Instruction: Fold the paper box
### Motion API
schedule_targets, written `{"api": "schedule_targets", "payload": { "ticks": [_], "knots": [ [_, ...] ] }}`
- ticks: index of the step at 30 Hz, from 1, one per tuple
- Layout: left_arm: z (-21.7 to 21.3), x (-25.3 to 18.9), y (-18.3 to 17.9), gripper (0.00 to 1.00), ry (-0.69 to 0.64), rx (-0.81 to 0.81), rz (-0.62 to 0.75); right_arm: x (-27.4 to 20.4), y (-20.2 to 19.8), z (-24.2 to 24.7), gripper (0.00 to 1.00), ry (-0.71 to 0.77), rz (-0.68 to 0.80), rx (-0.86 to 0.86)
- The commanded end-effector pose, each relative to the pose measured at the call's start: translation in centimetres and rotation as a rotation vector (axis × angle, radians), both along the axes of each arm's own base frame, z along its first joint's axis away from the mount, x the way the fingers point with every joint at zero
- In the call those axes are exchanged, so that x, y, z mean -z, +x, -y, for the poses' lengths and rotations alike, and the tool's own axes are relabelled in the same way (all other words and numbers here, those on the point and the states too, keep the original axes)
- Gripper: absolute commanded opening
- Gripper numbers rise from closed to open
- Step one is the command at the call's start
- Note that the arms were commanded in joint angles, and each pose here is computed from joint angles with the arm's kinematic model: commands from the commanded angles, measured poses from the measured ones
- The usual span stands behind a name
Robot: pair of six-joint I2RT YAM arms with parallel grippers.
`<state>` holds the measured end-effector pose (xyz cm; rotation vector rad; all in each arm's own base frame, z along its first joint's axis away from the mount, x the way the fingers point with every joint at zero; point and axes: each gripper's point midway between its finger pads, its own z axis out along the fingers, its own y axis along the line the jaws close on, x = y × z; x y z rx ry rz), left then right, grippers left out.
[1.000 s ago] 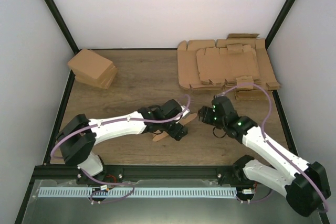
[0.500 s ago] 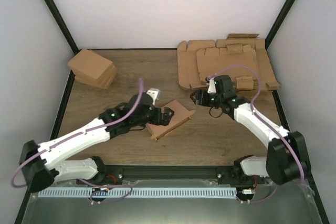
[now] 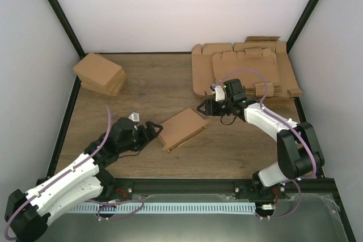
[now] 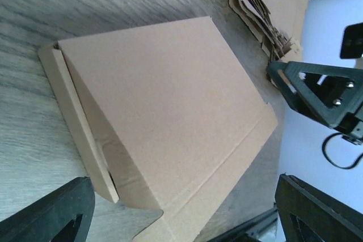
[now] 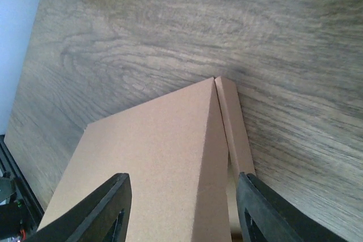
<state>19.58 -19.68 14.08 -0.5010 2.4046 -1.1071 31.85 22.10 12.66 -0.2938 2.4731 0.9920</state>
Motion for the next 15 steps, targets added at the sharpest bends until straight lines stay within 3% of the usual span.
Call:
{"api": "schedule_targets", "payload": {
  "ticks": [1,8,15],
  "knots": [
    [1.5,-0.9,0.0,0.87,-0.165,-0.015,-0.057,-0.4,-0.1,-1.5,0.52,0.002,0.004,-0.07],
    [2.9,0.6,0.1,0.73,-0.181,0.017,-0.124,0.4,-0.4,-2.5,0.46,-0.035,-0.012,-0.107],
    [3.1,2.9,-0.1,0.67,-0.132,0.01,-0.211,2.4,-0.8,-2.2,0.45,-0.108,-0.045,-0.089]
  ]
}}
